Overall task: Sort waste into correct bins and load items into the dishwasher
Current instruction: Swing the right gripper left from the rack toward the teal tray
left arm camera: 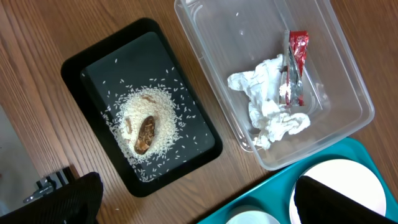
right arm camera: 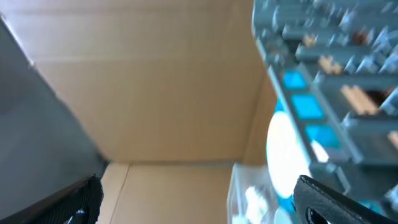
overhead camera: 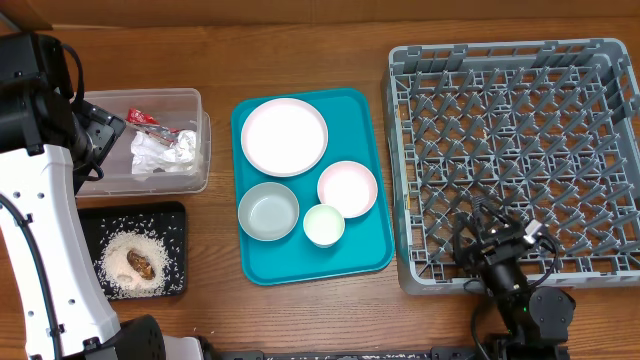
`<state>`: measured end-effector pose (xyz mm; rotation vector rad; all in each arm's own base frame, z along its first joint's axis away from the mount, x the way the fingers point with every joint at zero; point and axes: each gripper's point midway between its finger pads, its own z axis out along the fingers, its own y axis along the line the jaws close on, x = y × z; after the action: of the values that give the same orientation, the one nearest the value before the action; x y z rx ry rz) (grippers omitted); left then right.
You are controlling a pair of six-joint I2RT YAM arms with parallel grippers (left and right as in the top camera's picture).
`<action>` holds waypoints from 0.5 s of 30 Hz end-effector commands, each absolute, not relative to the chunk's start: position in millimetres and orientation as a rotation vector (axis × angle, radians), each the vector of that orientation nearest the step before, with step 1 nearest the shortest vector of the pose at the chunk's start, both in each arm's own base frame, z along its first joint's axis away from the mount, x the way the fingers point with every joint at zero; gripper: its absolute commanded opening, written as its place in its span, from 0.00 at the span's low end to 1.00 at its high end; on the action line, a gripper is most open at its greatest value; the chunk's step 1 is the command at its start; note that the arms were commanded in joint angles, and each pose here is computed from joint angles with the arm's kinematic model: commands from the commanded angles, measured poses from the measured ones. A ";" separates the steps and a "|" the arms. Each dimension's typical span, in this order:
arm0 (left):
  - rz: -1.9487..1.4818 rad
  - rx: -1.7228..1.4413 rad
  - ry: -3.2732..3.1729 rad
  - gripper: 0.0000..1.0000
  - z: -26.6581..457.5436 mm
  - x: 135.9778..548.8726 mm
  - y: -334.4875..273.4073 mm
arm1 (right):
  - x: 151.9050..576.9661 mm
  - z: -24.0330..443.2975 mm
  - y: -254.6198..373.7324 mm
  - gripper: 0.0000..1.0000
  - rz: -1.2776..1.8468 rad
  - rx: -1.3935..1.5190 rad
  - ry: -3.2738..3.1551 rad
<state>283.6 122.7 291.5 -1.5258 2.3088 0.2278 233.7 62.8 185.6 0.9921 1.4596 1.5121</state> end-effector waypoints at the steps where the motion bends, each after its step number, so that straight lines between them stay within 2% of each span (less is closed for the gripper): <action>1: 0.223 -1.547 2.298 1.00 291.0 283.8 122.5 | 225.9 184.8 79.4 1.00 1.611 0.946 1.523; 4: 0.223 -1.546 2.298 1.00 291.0 283.9 122.5 | 219.5 202.7 88.0 1.00 1.663 0.827 1.510; 8: 0.223 -1.546 2.298 1.00 291.0 283.8 122.5 | 211.4 250.0 83.9 0.99 1.665 0.658 1.358; 15: 0.223 -1.546 2.298 1.00 291.0 283.8 122.5 | 206.5 331.5 62.1 0.99 1.397 0.586 1.289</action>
<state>283.5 122.7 291.4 -1.5260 2.3093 0.2275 214.4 70.9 276.5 0.7043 1.3383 1.5525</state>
